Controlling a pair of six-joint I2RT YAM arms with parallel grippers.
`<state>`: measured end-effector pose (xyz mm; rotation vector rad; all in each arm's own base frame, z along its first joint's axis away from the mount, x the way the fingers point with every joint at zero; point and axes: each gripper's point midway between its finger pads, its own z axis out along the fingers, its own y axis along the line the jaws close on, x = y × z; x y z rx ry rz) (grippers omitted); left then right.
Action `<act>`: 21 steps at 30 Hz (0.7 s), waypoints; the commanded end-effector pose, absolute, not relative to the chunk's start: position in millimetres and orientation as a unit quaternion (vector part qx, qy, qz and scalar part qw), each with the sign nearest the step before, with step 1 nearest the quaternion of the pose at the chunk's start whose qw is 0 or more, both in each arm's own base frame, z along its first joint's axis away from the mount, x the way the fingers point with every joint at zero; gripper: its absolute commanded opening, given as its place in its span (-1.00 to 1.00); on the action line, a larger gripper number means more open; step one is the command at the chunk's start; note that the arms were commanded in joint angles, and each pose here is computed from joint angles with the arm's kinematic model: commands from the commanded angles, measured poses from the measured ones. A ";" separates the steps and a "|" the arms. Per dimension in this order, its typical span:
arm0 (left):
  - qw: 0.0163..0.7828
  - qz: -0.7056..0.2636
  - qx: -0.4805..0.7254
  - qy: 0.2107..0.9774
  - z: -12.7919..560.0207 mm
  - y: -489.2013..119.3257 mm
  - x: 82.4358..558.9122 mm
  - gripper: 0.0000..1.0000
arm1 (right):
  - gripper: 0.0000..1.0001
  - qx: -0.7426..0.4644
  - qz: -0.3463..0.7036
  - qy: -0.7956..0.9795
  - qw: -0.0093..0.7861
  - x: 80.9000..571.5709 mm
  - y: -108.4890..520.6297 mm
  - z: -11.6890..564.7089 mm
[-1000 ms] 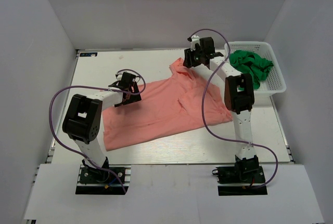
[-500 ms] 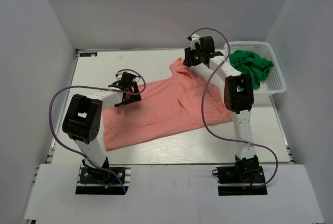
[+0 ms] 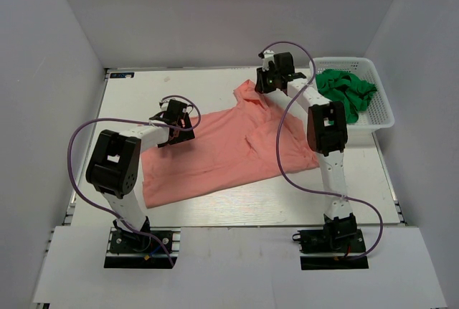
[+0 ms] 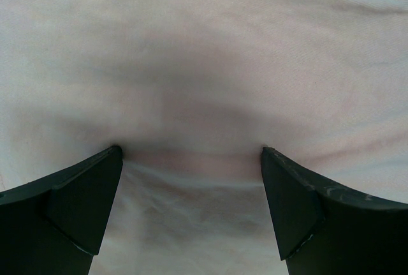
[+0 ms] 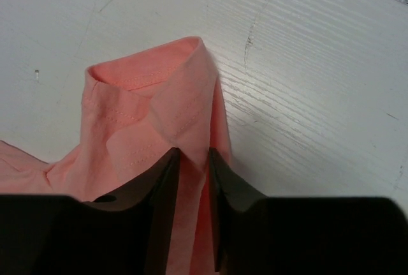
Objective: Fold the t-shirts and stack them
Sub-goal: Grap the side of the flattened tshirt furthest away from the robot with both arms
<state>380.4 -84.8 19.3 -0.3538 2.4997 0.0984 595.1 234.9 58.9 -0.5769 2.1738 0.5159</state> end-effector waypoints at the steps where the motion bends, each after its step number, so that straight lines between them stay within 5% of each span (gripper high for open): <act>1: 0.274 0.030 -0.129 0.952 8.7 -84.5 363.5 0.97 | -0.46 -0.212 0.203 0.846 0.446 612.5 238.4 86.1; 5: 0.270 0.032 -0.129 0.954 5.5 -84.2 362.5 0.95 | -1.00 -0.168 0.197 0.842 0.473 622.7 229.7 101.1; 21: 0.270 0.032 -0.129 0.954 5.5 -84.2 362.5 0.95 | -1.00 0.022 0.130 0.867 0.480 644.9 167.0 91.9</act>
